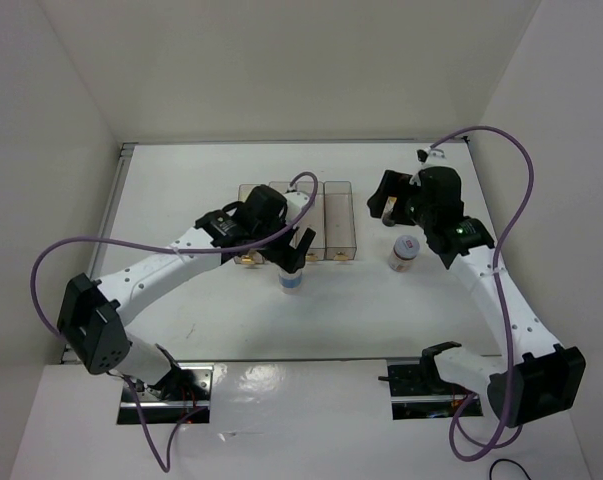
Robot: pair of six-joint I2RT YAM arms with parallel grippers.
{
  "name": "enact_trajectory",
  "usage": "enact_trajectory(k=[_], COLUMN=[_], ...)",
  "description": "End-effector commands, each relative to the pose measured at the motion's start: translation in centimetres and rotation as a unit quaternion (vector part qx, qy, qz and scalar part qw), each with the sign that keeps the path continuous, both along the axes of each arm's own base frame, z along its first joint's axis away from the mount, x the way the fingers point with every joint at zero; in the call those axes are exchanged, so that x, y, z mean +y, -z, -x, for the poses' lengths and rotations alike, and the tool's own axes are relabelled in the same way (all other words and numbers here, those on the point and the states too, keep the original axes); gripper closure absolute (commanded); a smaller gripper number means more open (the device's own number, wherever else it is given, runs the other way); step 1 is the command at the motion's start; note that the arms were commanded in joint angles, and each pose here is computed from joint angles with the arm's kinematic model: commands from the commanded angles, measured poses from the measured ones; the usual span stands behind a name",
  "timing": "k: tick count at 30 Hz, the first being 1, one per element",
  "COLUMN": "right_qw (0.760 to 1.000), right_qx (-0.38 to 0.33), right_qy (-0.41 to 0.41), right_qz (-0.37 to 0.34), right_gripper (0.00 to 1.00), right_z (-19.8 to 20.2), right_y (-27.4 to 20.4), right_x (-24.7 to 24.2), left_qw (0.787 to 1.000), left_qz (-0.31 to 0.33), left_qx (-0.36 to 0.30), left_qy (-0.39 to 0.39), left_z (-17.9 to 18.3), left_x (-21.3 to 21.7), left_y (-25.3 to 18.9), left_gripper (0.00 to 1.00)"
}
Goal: Organize the condiment bottles
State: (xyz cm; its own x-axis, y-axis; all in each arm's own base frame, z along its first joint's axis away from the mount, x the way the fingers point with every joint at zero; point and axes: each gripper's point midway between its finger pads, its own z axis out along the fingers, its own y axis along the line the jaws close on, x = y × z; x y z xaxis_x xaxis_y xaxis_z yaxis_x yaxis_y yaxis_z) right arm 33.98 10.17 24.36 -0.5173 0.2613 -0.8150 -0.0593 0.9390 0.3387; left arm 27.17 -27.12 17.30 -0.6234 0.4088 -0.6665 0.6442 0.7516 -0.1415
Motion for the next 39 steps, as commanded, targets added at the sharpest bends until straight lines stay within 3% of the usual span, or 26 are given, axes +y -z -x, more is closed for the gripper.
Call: enact_trajectory(k=[1, 16, 20, 21, 25, 28, 32, 39], right_qw=[1.0, 0.997, 0.997, 0.997, 0.997, 0.997, 0.996, 0.996], right_qx=[-0.014, 0.0, 0.001, 0.001, 0.005, 0.001, 0.001, -0.003], right_qy=[0.007, 0.071, 0.078, 0.078, 0.083, 0.083, 0.087, 0.088], right_qz=[0.005, 0.001, -0.003, -0.003, -0.002, -0.003, -0.003, -0.006], right_gripper=[0.02, 0.02, 0.02, 0.02, 0.02, 0.02, 0.02, 0.02], right_z=[0.9, 1.9, 2.1, 2.1, 2.1, 2.2, 2.2, 2.0], right_y=[-0.7, -0.1, 0.0, 0.0, 0.4, 0.1, 0.1, -0.1], right_x=[-0.8, -3.0, -3.3, -3.3, -3.6, -3.7, -4.0, -4.1], left_qw=[1.0, 0.998, 0.997, 0.997, 0.997, 0.996, 0.995, 0.997], left_qz=[-0.006, -0.057, -0.072, -0.069, -0.073, -0.079, -0.074, 0.01], left_qx=[-0.02, 0.006, 0.005, 0.002, -0.004, -0.005, -0.014, -0.061], left_qy=[-0.021, -0.019, -0.028, -0.028, -0.04, -0.05, -0.066, -0.053], left_z=[-1.2, -0.7, -0.7, -0.8, -1.3, -1.5, -2.1, -2.6], left_x=[0.1, -1.1, -0.8, -1.0, -0.9, -0.6, -0.7, -2.5], left_y=[0.0, 4.1, 4.6, 4.2, 4.0, 3.7, 1.6, -8.6], left_gripper=[0.01, 0.01, 0.11, 0.19, 0.33, 0.37, 0.42, 0.42])
